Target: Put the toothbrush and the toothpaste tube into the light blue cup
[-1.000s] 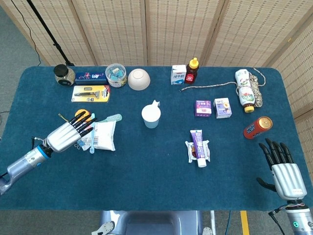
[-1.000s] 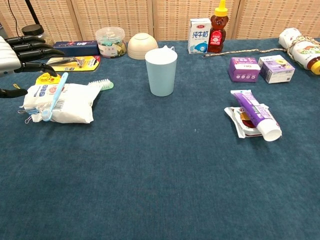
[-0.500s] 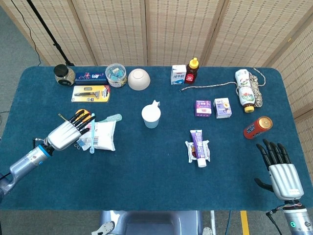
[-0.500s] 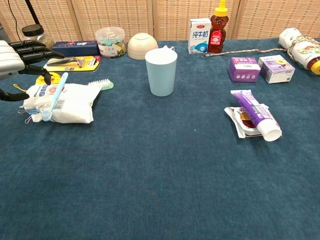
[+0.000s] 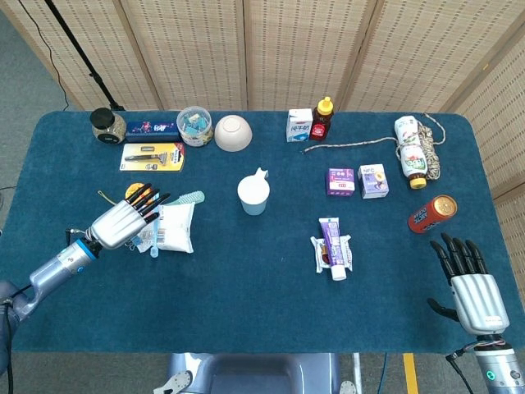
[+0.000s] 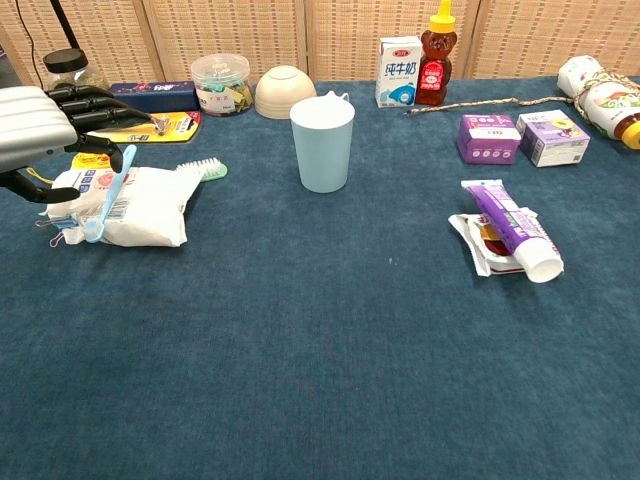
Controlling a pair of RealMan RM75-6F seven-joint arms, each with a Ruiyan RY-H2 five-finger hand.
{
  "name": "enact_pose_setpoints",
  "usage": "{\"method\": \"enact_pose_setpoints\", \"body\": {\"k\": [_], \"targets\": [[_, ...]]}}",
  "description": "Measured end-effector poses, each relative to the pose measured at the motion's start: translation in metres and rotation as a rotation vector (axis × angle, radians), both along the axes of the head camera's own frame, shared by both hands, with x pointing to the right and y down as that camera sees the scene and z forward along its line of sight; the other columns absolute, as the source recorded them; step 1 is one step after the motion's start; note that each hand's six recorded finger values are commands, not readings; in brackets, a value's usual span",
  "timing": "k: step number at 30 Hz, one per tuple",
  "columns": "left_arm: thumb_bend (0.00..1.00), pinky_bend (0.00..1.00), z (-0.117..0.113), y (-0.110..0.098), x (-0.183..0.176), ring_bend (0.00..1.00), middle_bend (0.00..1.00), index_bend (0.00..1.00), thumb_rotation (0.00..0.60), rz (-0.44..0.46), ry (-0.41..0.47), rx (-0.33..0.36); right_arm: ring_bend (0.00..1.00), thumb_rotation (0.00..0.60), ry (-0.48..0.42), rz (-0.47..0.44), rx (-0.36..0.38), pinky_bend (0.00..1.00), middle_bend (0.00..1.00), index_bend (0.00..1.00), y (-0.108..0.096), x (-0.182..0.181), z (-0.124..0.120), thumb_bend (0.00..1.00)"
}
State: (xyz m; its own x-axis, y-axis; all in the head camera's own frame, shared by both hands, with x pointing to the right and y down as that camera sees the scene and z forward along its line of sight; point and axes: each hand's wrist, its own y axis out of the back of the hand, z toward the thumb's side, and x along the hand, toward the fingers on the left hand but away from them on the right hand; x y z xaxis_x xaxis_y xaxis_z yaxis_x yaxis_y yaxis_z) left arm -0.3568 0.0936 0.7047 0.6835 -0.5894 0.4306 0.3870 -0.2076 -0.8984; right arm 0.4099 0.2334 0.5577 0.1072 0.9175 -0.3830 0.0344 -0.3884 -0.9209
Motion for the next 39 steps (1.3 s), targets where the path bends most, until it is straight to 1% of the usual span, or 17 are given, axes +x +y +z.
{"method": "enact_pose_setpoints", "body": {"k": [8, 15, 26, 31, 39], "targets": [[0.29, 0.00, 0.007, 0.001, 0.012, 0.00, 0.00, 0.36, 0.600, 0.003, -0.002, 0.008, 0.00, 0.600, -0.001, -0.002, 0.001, 0.00, 0.00, 0.00, 0.000, -0.001, 0.000, 0.00], [0.31, 0.00, 0.010, 0.002, 0.018, 0.00, 0.00, 0.43, 0.600, 0.005, -0.003, 0.008, 0.00, 0.600, -0.001, 0.002, 0.002, 0.00, 0.00, 0.00, -0.001, 0.001, 0.000, 0.00], [0.32, 0.00, 0.015, 0.004, 0.022, 0.00, 0.00, 0.52, 0.600, 0.000, -0.011, 0.011, 0.00, 0.600, -0.008, 0.002, 0.001, 0.00, 0.00, 0.00, -0.001, 0.001, -0.001, 0.00], [0.37, 0.00, 0.014, 0.004, 0.023, 0.00, 0.00, 0.58, 0.600, -0.002, -0.008, 0.016, 0.00, 0.600, -0.011, 0.002, -0.001, 0.00, 0.00, 0.00, 0.000, 0.001, -0.001, 0.00], [0.39, 0.00, 0.010, 0.002, 0.022, 0.00, 0.00, 0.60, 0.600, -0.002, 0.003, 0.038, 0.00, 0.600, -0.011, 0.000, -0.005, 0.00, 0.00, 0.00, 0.000, 0.000, 0.000, 0.00]]}}
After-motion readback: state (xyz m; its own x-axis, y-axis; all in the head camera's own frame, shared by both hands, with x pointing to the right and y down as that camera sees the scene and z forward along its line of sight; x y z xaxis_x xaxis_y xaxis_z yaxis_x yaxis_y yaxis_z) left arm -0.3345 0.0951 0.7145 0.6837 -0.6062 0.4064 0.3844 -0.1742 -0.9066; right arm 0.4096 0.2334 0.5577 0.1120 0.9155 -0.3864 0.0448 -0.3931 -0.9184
